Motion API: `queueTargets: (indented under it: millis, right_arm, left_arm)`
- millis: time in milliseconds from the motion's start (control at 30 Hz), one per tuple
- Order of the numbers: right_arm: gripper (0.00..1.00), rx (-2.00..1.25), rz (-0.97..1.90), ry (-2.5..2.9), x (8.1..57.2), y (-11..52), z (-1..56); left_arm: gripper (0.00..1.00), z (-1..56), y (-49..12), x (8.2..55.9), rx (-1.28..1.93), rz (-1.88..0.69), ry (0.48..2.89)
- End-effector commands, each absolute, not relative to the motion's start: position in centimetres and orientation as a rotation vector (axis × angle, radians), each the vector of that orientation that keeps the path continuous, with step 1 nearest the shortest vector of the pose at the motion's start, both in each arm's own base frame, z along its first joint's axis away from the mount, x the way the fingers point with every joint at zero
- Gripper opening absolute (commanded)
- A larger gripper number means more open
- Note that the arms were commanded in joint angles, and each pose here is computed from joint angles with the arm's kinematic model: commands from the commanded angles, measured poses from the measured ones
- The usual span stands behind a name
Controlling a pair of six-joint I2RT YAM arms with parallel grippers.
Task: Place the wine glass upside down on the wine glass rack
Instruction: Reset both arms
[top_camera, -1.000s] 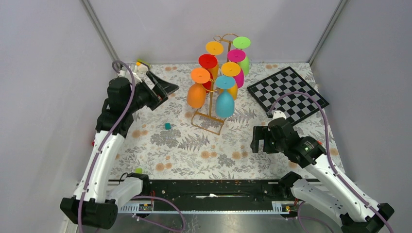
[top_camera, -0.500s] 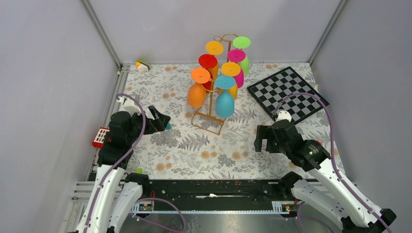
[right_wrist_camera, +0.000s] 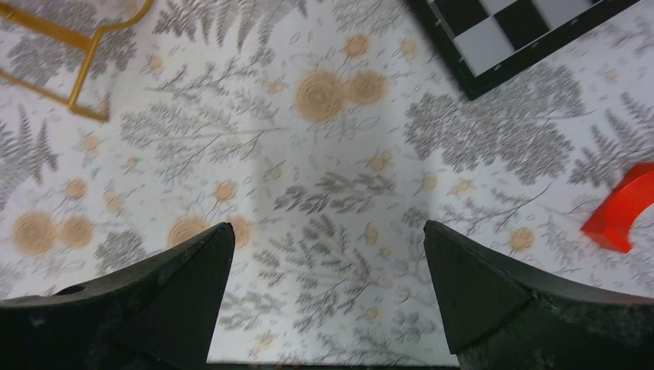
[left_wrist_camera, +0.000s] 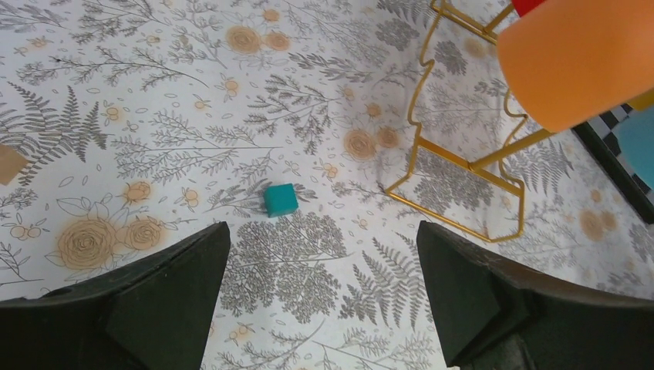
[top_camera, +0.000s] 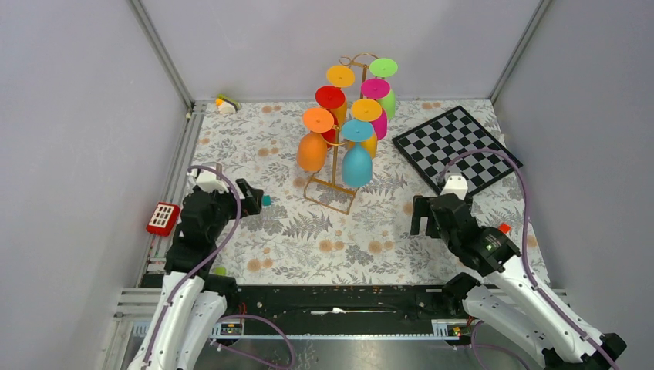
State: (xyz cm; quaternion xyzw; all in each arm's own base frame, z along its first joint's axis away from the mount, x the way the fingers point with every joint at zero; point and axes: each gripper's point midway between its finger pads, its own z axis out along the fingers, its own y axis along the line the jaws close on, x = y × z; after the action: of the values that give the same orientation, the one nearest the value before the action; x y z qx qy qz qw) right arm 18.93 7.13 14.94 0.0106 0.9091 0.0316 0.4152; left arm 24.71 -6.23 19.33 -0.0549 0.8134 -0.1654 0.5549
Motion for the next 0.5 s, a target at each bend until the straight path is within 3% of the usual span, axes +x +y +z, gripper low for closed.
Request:
queueTargets:
  millis: [0, 200, 467]
  right_arm:
    - [1.00, 0.017, -0.099, 2.126, 21.8, 5.1, 16.2]
    - [1.00, -0.110, -0.262, 2.003, 24.0, 4.0, 15.5]
    - [1.00, -0.087, -0.243, 1.832, 25.5, 4.1, 14.1]
  left_arm:
    - [0.99, 21.3, -5.1, 27.0, -0.167, -0.340, 1.762]
    - [0.99, 18.9, -4.0, 28.5, -0.163, -0.245, 1.747]
    - [0.99, 17.5, -2.6, 29.8, -0.089, -0.111, 1.680]
